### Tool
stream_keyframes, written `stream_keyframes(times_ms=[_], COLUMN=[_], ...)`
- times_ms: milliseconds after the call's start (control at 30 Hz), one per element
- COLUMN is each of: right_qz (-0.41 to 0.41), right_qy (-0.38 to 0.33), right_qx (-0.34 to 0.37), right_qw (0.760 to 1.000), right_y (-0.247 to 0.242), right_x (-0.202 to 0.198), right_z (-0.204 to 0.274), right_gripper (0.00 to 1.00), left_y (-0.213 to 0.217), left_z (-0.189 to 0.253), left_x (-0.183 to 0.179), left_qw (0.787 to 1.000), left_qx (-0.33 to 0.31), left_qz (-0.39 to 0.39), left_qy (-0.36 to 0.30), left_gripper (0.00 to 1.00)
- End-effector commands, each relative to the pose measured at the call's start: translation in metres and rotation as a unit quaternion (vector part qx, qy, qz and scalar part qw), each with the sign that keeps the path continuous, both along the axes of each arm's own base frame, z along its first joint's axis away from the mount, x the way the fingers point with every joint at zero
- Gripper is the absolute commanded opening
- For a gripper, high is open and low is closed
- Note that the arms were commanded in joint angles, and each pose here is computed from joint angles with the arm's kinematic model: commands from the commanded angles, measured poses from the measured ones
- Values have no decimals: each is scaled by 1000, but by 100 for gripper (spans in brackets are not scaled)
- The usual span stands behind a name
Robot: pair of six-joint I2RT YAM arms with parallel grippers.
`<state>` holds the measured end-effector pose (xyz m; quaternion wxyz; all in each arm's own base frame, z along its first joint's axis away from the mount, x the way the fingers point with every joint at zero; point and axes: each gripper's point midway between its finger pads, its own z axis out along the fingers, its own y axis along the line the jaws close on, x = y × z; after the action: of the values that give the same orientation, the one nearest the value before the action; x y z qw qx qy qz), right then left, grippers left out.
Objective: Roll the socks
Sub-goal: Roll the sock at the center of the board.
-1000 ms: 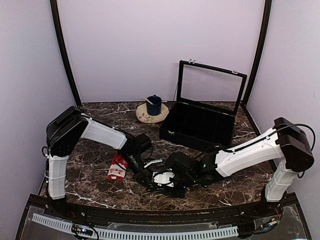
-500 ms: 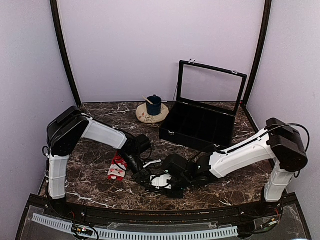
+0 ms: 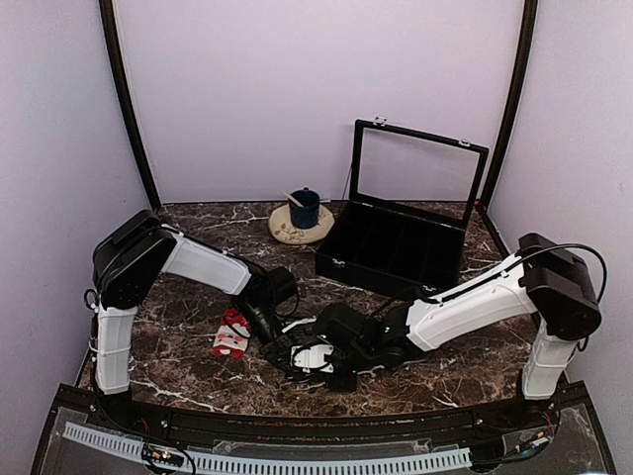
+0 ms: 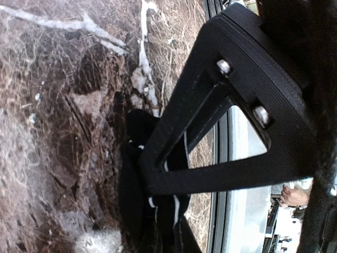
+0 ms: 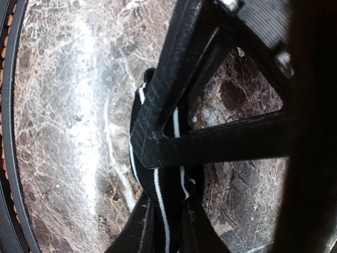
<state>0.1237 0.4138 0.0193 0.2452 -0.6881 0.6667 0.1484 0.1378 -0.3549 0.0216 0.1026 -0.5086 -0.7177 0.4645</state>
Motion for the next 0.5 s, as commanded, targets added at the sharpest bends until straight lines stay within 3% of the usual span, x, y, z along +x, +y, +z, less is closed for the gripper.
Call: stream_keyframes(times_ms=[0,200,467], right_qz=[-4,-15,-58], right_qy=[47,94,124], right_qx=[-38,-74,-86], right_qw=[998,993,987], right_y=[-11,-28,-43], right_x=[-13,-26,-30], right_z=[-28,-42,-46], right_gripper=[10,0,0], left_y=[11,14,24], left_z=[-20,-22,-24], left_x=[-4,4,22], left_qw=[999,998,994], left_qx=[43,56,77], left_qz=[-7,14,70], left_qy=[-3,-3,-25], left_gripper=[4,12,28])
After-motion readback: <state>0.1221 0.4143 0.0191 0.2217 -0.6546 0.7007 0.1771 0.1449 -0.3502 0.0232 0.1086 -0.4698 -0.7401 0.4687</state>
